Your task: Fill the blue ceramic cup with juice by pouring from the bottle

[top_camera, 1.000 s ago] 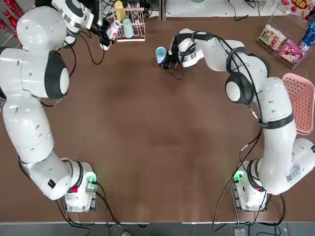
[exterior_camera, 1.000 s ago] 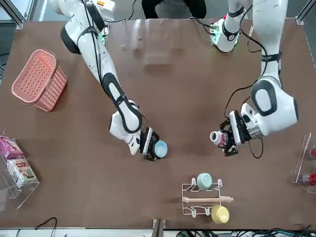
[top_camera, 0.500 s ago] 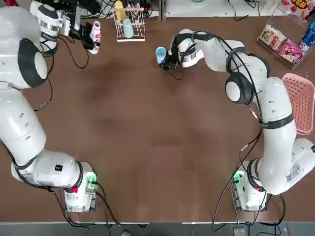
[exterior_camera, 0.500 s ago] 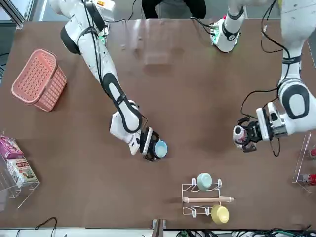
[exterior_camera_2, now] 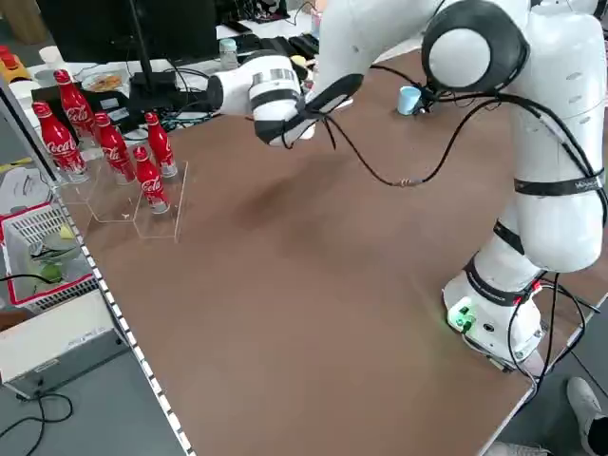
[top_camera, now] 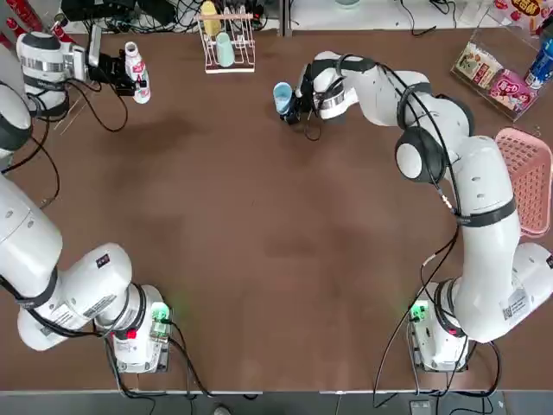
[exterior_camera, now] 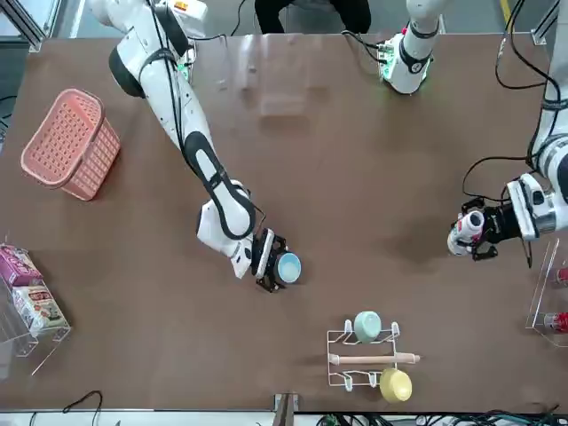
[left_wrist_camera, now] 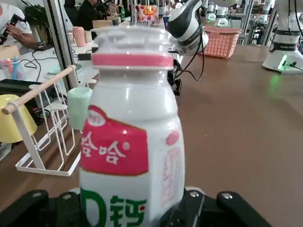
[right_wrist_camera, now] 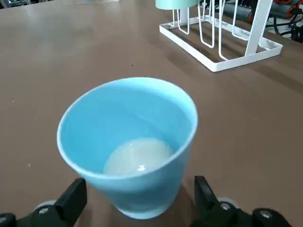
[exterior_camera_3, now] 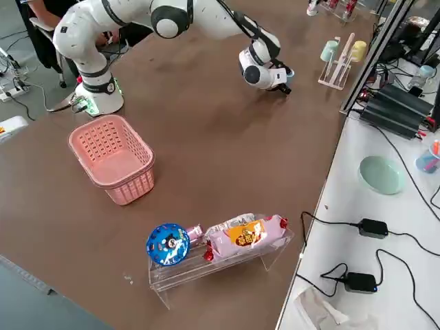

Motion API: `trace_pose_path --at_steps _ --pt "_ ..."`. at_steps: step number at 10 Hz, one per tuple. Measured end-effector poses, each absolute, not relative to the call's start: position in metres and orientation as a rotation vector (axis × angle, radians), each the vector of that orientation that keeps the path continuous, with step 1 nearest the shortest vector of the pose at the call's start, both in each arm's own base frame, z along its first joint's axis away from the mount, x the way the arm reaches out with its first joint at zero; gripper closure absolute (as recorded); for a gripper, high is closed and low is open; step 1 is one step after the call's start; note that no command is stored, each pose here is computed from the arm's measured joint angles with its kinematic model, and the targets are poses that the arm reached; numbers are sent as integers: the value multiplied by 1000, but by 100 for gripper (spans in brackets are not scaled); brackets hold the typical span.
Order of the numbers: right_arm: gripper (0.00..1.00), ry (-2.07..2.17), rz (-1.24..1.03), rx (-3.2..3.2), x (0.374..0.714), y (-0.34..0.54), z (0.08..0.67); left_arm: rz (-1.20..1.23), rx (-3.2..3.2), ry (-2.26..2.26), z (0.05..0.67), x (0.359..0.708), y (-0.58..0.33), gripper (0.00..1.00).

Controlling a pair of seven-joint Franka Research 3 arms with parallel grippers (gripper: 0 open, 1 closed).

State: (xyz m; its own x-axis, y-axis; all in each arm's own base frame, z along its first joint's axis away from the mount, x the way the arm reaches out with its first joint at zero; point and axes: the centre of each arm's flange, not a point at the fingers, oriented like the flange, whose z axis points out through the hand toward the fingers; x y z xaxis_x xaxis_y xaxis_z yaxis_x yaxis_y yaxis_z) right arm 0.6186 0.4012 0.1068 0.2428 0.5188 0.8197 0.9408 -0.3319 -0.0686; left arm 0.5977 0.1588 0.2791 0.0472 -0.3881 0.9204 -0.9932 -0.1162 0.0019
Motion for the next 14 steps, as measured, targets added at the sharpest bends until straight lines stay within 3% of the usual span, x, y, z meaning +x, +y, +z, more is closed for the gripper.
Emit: trace_pose_path --at_steps 11,14 --pt "0 -1286 -967 -1995 629 361 126 1176 1574 -1260 204 557 263 55" --pt "0 -1358 -951 -1985 628 326 155 1185 1547 -1292 191 554 263 55"
